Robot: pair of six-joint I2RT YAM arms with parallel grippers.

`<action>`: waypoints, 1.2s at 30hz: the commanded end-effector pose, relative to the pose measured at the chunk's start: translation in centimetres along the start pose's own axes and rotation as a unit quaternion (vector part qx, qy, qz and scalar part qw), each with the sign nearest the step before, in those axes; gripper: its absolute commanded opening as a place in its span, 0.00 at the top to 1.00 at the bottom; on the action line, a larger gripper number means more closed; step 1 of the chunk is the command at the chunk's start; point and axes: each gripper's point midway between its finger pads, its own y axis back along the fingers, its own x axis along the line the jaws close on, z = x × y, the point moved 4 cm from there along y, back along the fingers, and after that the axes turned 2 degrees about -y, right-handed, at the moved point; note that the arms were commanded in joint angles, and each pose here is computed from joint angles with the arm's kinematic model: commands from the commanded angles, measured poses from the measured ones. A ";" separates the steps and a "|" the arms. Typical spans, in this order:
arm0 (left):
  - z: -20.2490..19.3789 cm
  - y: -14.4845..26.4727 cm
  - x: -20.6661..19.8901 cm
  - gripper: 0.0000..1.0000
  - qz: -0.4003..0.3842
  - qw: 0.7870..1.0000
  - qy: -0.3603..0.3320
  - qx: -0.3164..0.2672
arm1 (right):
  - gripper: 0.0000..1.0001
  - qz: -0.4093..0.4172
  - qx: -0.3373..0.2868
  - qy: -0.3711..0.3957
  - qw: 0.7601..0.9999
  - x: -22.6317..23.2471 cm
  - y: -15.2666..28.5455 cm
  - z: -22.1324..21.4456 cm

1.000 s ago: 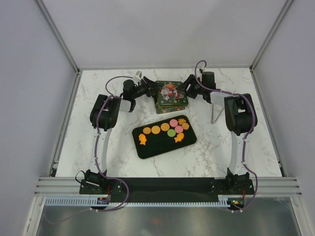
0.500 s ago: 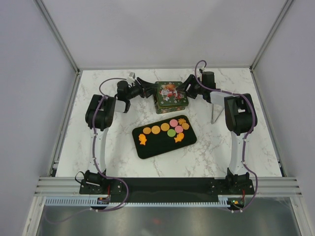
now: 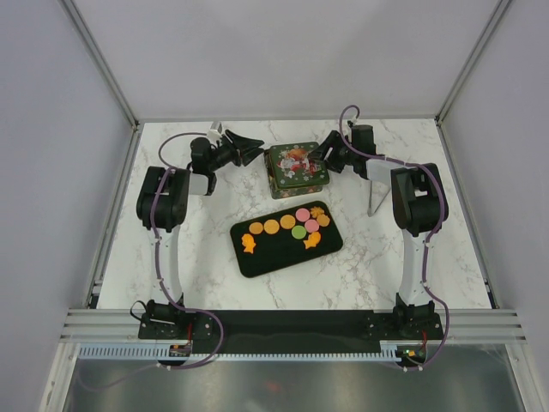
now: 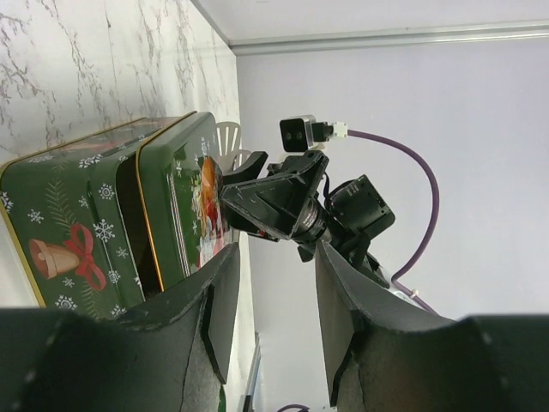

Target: Pack the cookies

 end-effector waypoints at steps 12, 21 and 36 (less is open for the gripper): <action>-0.4 0.9 -9.0 0.52 -0.075 0.993 -0.090 -0.001 | 0.31 -0.028 -0.009 0.050 0.998 2.2 -0.9 0.4; -3.1 -0.2 -14.9 0.52 -0.128 0.983 -0.128 0.024 | 0.31 -0.040 -0.004 0.062 0.997 3.1 -1.8 -0.3; -3.7 0.9 -17.6 0.52 -0.146 0.978 -0.144 0.022 | 0.30 -0.050 0.002 0.069 0.996 2.7 -1.8 -0.4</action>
